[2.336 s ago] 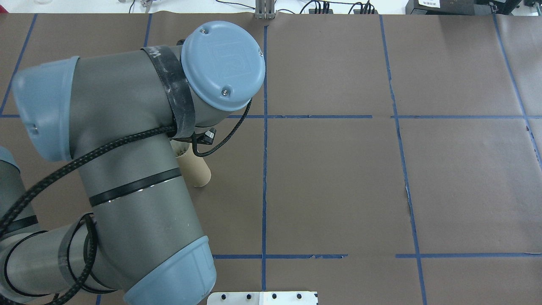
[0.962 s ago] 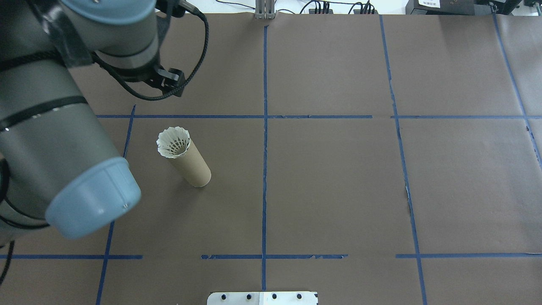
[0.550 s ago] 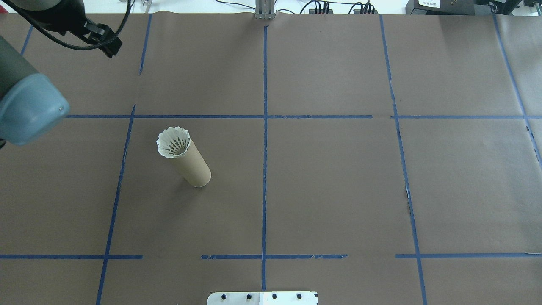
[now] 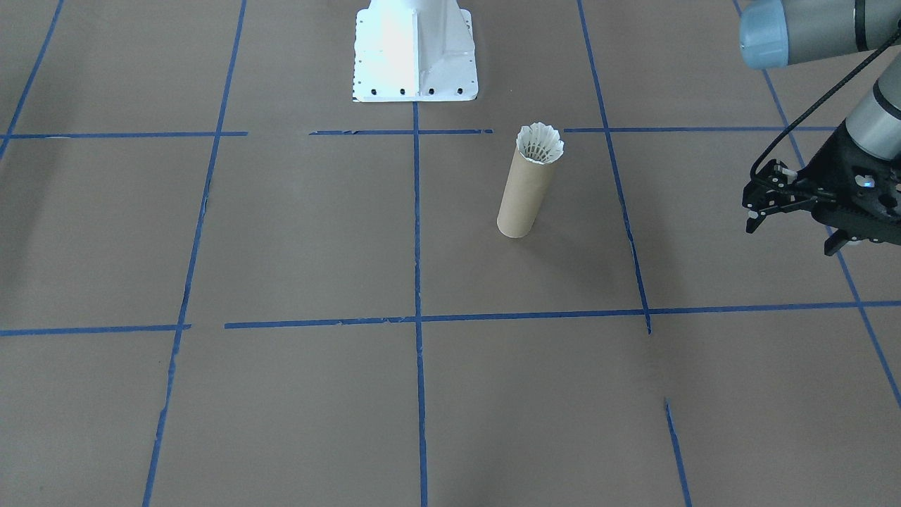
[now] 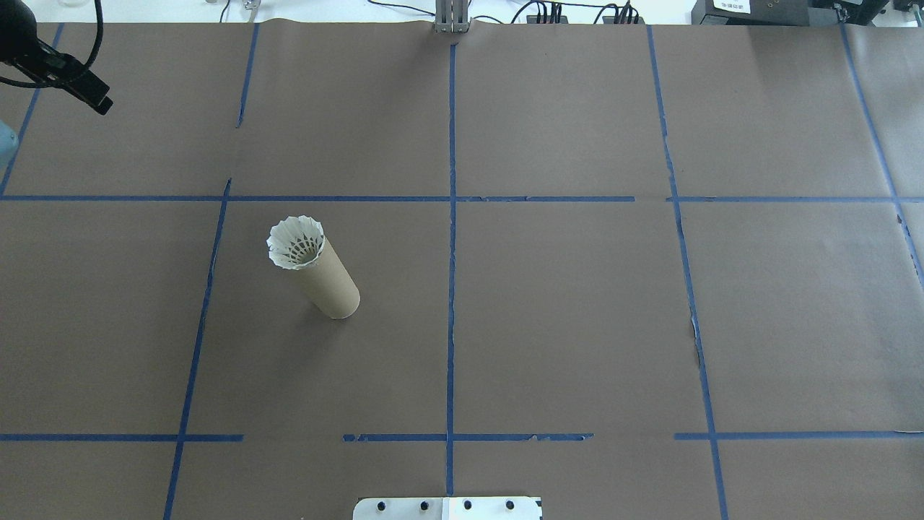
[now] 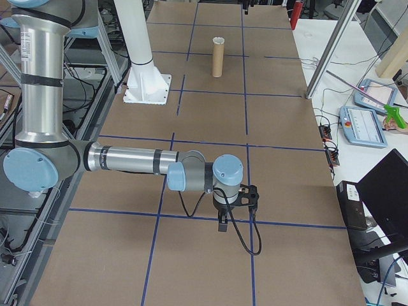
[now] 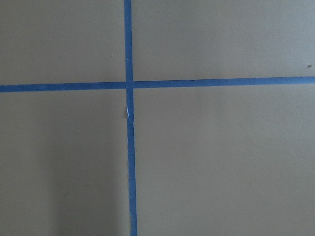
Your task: Collect badminton balls into bucket
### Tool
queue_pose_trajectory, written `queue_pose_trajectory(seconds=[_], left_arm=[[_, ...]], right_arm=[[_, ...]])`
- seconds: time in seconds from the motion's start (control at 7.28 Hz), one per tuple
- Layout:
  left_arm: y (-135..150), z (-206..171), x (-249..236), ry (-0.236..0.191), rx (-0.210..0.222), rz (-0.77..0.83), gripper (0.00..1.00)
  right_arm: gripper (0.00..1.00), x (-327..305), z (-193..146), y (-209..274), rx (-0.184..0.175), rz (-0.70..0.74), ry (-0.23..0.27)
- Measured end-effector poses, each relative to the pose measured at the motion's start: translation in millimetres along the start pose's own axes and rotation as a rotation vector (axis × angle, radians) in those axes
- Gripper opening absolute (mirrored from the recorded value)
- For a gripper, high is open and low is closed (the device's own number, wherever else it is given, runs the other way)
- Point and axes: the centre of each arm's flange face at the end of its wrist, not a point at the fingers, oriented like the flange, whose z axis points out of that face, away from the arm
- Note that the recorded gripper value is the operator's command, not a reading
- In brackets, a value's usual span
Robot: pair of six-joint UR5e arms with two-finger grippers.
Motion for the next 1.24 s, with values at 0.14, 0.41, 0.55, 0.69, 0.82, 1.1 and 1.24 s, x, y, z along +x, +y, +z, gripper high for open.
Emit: queue_pose_trajectory(seconds=[0.14, 0.41, 0.55, 0.69, 0.82, 1.1, 1.24], left_arm=[[2.1, 13.2, -21.8, 0.0, -0.001, -0.012, 1.0], [14.5, 38.6, -78.7, 0.023, 0.012, -0.059, 1.0], [32.4, 44.9, -105.6, 0.045, 0.013, -0.093, 1.0], [57.2, 49.5, -135.0, 0.053, 0.004, -0.14, 1.0], [89.7, 52.8, -171.6, 0.047, -0.011, -0.183, 1.0], [169.9, 63.2, -240.9, 0.032, -0.056, -0.23, 1.0], [201.6, 69.2, -258.7, 0.032, -0.076, -0.258, 1.0]], right_arm=[[1.0, 0.0, 0.0, 0.0, 0.0, 0.0, 0.0], [1.0, 0.0, 0.0, 0.0, 0.0, 0.0, 0.0], [1.0, 0.0, 0.0, 0.0, 0.0, 0.0, 0.0], [1.0, 0.0, 0.0, 0.0, 0.0, 0.0, 0.0], [1.0, 0.0, 0.0, 0.0, 0.0, 0.0, 0.0], [1.0, 0.1, 0.0, 0.0, 0.0, 0.0, 0.001], [1.0, 0.0, 0.0, 0.0, 0.0, 0.0, 0.0]])
